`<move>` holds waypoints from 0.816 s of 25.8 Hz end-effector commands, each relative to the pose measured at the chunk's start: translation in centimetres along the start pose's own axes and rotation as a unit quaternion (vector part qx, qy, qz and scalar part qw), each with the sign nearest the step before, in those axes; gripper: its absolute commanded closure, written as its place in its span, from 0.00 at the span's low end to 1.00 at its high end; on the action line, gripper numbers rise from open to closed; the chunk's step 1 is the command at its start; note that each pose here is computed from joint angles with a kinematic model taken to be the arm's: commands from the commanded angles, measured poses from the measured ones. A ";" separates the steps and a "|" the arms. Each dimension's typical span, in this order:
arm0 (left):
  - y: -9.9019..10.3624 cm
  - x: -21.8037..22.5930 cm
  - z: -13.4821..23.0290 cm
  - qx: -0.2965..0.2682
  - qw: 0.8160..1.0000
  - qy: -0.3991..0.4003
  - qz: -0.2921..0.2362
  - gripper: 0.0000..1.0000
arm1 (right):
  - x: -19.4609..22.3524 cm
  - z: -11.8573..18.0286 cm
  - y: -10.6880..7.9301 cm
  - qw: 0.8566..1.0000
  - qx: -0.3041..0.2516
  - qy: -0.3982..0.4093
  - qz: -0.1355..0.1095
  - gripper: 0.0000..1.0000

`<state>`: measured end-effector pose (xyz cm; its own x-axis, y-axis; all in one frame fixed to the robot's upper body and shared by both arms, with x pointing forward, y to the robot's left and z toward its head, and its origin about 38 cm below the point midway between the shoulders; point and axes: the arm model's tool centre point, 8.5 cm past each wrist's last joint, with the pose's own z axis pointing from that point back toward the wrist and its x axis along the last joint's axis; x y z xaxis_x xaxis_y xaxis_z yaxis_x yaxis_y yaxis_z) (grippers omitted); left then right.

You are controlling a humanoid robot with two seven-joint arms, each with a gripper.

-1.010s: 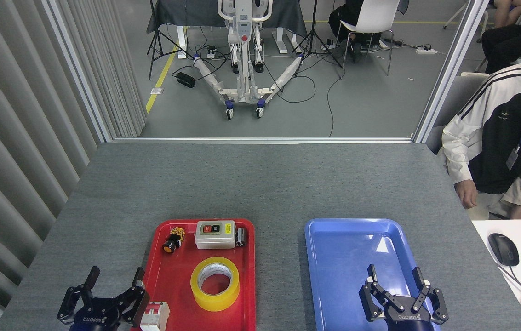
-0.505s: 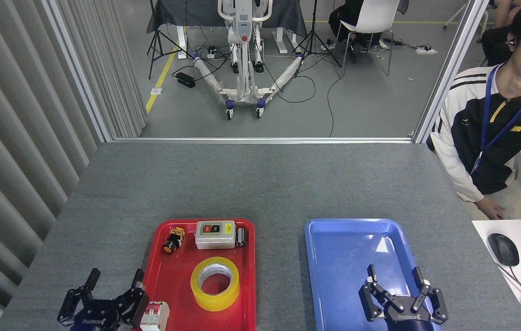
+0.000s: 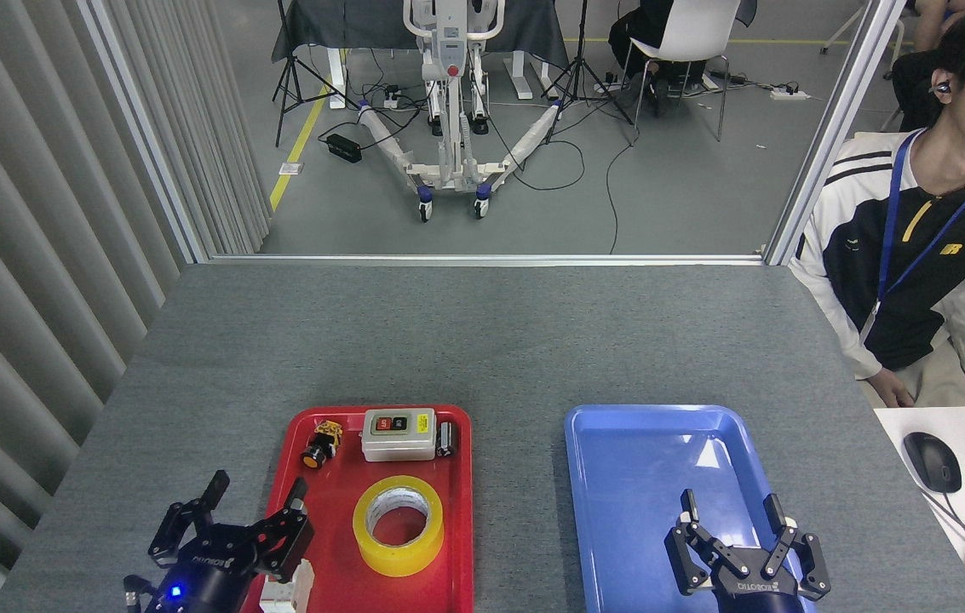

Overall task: Place and move tape with both arms
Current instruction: 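Reach the left gripper toward the yellow tape roll in the red tray, then grasp the yellow tape roll's rim with the left gripper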

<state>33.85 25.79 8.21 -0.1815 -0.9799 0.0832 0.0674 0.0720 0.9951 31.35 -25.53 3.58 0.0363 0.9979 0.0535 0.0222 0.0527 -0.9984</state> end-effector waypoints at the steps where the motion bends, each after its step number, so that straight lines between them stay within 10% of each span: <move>1: 0.7 2.5 -3.8 -0.105 0.994 -0.037 -0.003 0.00 | 0.0 0.0 -0.1 1.000 -0.003 0.000 0.000 0.00; 7: 0.2 2.9 -7.2 -0.311 0.949 -0.047 -0.029 0.00 | -0.1 0.0 -0.1 1.000 -0.003 0.000 0.001 0.00; 21: -3.2 5.4 -10.9 -0.390 0.919 -0.063 -0.015 0.01 | -0.2 0.0 -0.1 1.000 -0.003 0.001 0.002 0.00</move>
<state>43.14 17.83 5.51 -0.3153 -0.9416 0.1179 0.7181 -0.1555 0.6784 31.38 -25.62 3.66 0.0363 0.9980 0.0512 0.0285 0.0502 -0.9983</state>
